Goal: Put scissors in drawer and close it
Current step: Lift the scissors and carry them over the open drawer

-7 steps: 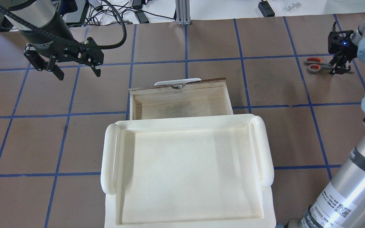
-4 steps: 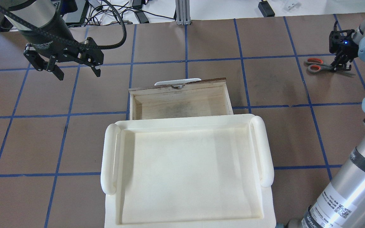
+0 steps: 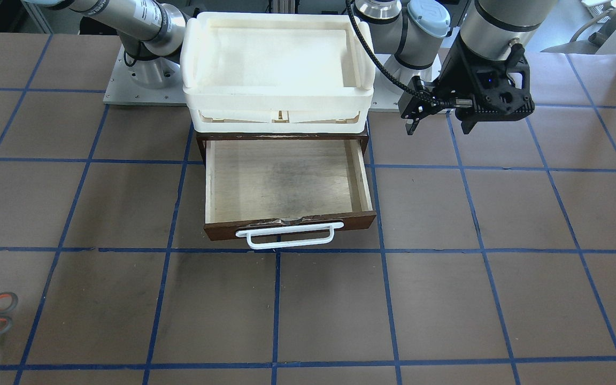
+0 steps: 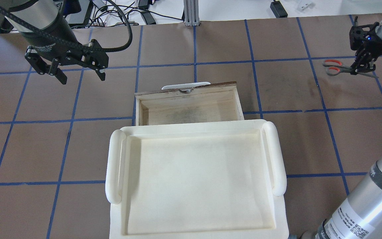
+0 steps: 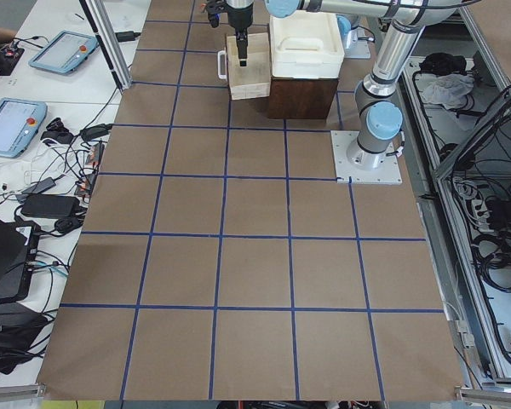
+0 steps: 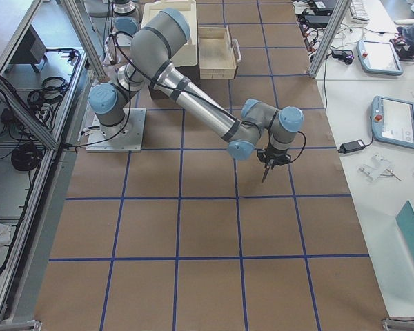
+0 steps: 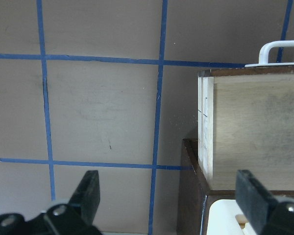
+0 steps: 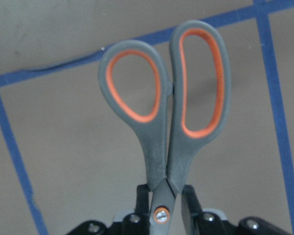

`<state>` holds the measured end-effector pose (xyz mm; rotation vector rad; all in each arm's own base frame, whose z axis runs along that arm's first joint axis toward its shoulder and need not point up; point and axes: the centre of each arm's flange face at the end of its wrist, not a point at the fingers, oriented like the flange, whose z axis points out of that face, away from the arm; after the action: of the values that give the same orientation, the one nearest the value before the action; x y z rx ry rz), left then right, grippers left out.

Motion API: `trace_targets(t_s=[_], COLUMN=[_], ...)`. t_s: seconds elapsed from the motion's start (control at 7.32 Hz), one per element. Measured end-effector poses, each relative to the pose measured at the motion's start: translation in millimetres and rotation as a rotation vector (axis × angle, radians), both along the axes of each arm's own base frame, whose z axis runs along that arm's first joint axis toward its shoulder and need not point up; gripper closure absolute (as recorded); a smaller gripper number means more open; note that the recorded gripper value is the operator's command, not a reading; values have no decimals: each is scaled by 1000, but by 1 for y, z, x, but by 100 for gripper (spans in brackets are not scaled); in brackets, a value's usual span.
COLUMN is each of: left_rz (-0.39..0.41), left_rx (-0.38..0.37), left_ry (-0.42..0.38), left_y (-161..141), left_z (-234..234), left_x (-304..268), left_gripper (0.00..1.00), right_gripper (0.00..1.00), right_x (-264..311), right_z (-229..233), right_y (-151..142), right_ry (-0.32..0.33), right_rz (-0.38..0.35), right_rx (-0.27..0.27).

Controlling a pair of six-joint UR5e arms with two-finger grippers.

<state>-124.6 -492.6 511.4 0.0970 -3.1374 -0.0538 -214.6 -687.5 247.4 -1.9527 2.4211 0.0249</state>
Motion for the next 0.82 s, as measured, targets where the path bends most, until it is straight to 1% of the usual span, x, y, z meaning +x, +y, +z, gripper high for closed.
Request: trace_targets(t_s=[0.14,0.27,0.41,0.55,0.68,0.82], left_rz=[0,0,-1,-1,-1,-1], left_rx=[0,-1,-1,0,0,0], left_ry=[0,0,0,0,0,0], left_y=[0,0,0,0,0,0], left_z=[0,0,0,0,0,0], left_x=[0,0,0,0,0,0], left_gripper=[0,0,0,0,0,0], right_gripper=[100,100,100,100,100,100], right_x=[29,79,141,207,268,327], right_z=[30,69,106,143,175,188], right_y=[5,10,19,35,55,73], right_ry=[-12,-17,-21,-26,-29,-31], right_rz=[37,102,182,242,270,308], right_rx=[17,20,18,7,-8,-15])
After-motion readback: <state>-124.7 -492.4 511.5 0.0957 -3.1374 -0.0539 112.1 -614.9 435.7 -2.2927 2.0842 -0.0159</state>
